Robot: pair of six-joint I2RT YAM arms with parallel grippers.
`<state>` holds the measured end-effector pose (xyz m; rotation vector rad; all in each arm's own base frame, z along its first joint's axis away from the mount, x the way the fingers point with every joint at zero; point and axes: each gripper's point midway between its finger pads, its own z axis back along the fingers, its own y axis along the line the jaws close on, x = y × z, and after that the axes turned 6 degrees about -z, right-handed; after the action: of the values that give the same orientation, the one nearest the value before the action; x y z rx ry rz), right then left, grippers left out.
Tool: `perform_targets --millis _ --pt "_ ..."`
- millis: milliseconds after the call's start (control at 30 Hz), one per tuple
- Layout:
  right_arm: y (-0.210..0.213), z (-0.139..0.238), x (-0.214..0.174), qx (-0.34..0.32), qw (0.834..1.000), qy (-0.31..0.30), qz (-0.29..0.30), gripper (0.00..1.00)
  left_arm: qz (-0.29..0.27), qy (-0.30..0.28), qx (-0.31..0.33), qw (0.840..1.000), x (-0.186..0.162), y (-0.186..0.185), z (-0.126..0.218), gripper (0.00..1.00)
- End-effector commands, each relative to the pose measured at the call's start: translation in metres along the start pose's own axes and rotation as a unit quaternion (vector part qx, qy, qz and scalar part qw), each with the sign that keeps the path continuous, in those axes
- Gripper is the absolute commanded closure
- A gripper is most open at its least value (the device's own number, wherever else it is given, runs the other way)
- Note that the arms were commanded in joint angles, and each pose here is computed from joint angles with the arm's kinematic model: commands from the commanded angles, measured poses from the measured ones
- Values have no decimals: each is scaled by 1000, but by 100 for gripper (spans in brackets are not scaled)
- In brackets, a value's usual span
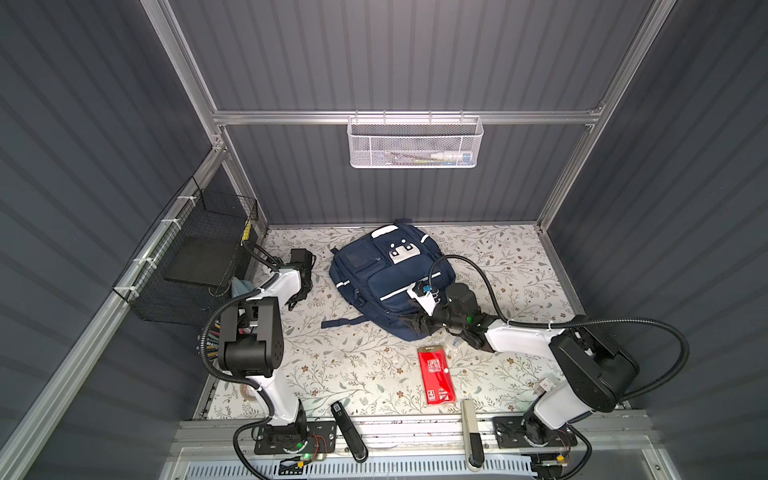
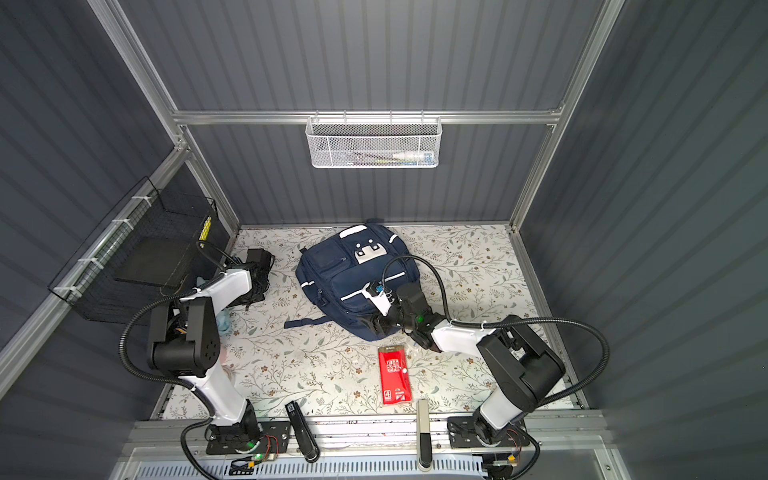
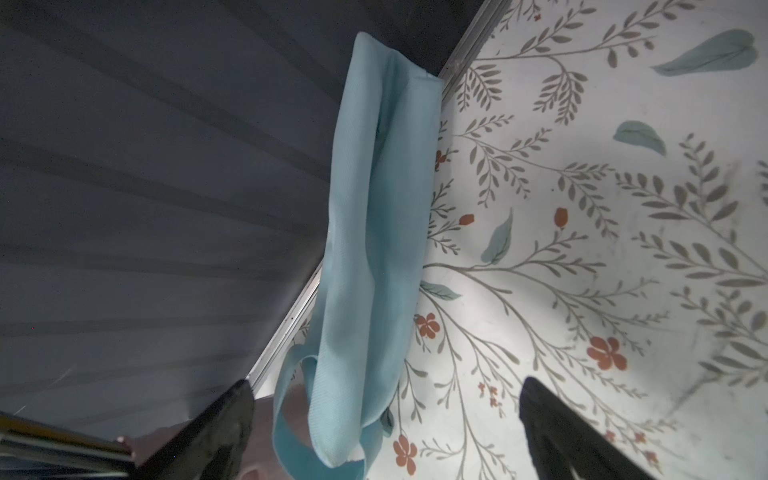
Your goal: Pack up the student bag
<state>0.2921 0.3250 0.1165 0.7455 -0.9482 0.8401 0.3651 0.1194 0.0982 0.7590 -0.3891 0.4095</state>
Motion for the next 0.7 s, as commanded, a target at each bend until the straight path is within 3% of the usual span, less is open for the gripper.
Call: perform_targets --millis 0,233,300,367,533,667 --pt "1 -4 6 10 1000 -4 2 32 23 40 -10 999 -7 10 -19 0" --pt "0 -4 4 13 1000 -5 0 32 33 52 -28 998 -11 -1 -33 1" --pt "0 -4 4 15 1000 -5 -2 32 33 63 -34 997 -15 -3 -39 8" --pt "0 -3 4 14 1000 -6 0 32 38 73 -52 995 -18 -8 -46 29" --pt "-1 -2 3 10 1000 -3 4 32 35 80 -78 993 -20 -15 -47 100" --pt "1 -1 6 11 1000 -7 1 32 22 60 -118 991 -16 -29 -19 100"
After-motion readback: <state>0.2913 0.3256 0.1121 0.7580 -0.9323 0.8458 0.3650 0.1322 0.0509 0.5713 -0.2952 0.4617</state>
